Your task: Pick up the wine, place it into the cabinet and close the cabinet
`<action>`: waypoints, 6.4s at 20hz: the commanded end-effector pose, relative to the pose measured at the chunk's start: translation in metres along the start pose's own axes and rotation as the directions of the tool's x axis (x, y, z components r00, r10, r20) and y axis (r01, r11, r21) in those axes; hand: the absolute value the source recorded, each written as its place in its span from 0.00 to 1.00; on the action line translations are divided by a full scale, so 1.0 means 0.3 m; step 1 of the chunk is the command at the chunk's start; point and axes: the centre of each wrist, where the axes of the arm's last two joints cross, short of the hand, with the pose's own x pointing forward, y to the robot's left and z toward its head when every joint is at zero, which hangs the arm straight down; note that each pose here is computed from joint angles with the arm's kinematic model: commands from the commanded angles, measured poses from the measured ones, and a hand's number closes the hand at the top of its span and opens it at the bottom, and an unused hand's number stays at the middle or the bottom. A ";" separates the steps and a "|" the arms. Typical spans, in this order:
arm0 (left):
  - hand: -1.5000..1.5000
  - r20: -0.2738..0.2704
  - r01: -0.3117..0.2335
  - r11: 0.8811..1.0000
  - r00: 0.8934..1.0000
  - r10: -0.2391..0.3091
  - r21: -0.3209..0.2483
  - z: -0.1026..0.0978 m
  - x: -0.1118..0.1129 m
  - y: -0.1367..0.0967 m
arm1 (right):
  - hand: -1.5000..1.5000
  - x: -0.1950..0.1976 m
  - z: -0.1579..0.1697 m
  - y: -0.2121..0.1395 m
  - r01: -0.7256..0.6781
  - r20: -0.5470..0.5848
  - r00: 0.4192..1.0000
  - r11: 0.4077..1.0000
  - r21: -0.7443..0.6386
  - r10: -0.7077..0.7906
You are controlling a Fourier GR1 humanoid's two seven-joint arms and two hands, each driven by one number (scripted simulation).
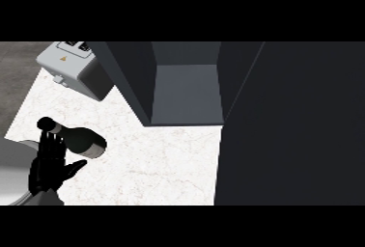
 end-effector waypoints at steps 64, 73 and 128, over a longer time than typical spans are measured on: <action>1.00 0.248 0.578 0.714 0.815 -0.523 -0.394 -0.093 0.053 -0.889 | 0.00 0.005 0.066 -0.012 0.038 -0.002 0.999 0.999 -0.005 -0.038; 1.00 0.209 0.552 0.743 0.833 -0.513 -0.377 -0.058 0.049 -0.999 | 0.00 -0.002 0.082 -0.017 0.040 0.017 0.999 0.999 0.016 -0.040; 1.00 0.311 0.847 0.532 0.501 -0.808 0.017 -0.110 -0.002 -1.071 | 0.00 -0.048 0.052 -0.027 0.081 0.042 0.995 0.989 0.121 -0.087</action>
